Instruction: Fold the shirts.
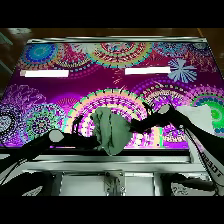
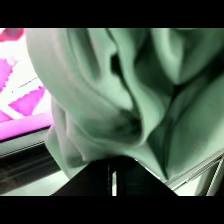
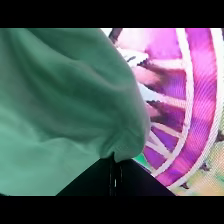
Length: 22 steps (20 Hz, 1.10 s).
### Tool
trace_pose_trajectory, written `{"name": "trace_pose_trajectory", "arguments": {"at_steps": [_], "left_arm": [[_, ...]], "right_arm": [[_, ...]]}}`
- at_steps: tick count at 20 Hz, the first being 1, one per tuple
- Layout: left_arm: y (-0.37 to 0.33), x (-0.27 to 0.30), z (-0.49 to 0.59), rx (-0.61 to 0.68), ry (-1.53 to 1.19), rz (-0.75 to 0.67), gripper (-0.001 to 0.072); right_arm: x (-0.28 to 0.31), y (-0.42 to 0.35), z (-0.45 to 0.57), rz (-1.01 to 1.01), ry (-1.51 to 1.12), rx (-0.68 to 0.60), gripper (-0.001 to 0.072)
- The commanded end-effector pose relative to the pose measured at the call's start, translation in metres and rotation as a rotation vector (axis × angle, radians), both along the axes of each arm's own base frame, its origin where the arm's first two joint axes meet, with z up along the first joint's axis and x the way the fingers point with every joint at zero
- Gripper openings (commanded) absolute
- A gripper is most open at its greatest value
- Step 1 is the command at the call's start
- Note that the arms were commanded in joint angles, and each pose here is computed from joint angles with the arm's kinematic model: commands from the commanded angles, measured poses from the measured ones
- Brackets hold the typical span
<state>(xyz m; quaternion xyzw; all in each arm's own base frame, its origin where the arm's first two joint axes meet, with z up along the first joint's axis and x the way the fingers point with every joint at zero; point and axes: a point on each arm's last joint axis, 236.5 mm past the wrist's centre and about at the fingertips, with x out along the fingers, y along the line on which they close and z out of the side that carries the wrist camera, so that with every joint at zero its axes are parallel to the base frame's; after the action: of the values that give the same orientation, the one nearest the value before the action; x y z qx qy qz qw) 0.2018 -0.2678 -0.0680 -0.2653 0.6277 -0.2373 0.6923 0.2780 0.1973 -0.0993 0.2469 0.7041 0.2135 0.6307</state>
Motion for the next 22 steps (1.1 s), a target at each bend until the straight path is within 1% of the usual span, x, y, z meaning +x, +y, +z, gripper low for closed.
{"name": "trace_pose_trajectory", "arguments": {"at_steps": [1, 3, 4, 5, 6, 8, 9, 11, 13, 16, 19, 22], "left_arm": [[0.039, 0.019, 0.032, 0.086, -0.13, -0.041, 0.0037], [0.088, 0.042, 0.083, 0.231, -0.288, -0.056, 0.0037], [0.115, 0.056, 0.123, 0.314, -0.401, -0.038, 0.0037], [0.138, 0.068, 0.164, 0.368, -0.506, 0.014, 0.0037], [0.16, 0.078, 0.224, 0.396, -0.656, 0.095, 0.0038], [0.183, 0.076, 0.357, 0.346, -0.979, 0.26, 0.0038], [0.189, 0.062, 0.424, 0.301, -1.146, 0.328, 0.0038], [0.197, 0.023, 0.524, 0.221, -1.392, 0.411, 0.0038], [0.206, -0.012, 0.575, 0.192, -1.515, 0.451, 0.0039], [0.208, -0.033, 0.583, 0.189, -1.527, 0.445, 0.0039], [0.204, -0.027, 0.546, 0.249, -1.387, 0.377, 0.0039], [0.201, -0.02, 0.496, 0.314, -1.214, 0.299, 0.004]], "right_arm": [[0.025, -0.018, 0.046, 0.042, -0.161, -0.004, 0.0054], [0.055, -0.041, 0.112, 0.068, -0.398, -0.027, 0.0054], [0.069, -0.054, 0.156, 0.083, -0.555, -0.059, 0.0054], [0.079, -0.068, 0.201, 0.071, -0.7, -0.104, 0.0054], [0.087, -0.081, 0.255, 0.038, -0.863, -0.153, 0.0054], [0.082, -0.095, 0.365, -0.036, -1.175, -0.208, 0.0054], [0.069, -0.097, 0.419, -0.073, -1.321, -0.215, 0.0054], [0.035, -0.1, 0.501, -0.133, -1.544, -0.217, 0.0054], [-0.002, -0.106, 0.553, -0.182, -1.685, -0.231, 0.0054], [-0.036, -0.112, 0.572, -0.213, -1.719, -0.259, 0.0054], [-0.048, -0.109, 0.562, -0.178, -1.684, -0.268, 0.0054], [-0.04, -0.107, 0.547, -0.148, -1.63, -0.272, 0.0054]]}}
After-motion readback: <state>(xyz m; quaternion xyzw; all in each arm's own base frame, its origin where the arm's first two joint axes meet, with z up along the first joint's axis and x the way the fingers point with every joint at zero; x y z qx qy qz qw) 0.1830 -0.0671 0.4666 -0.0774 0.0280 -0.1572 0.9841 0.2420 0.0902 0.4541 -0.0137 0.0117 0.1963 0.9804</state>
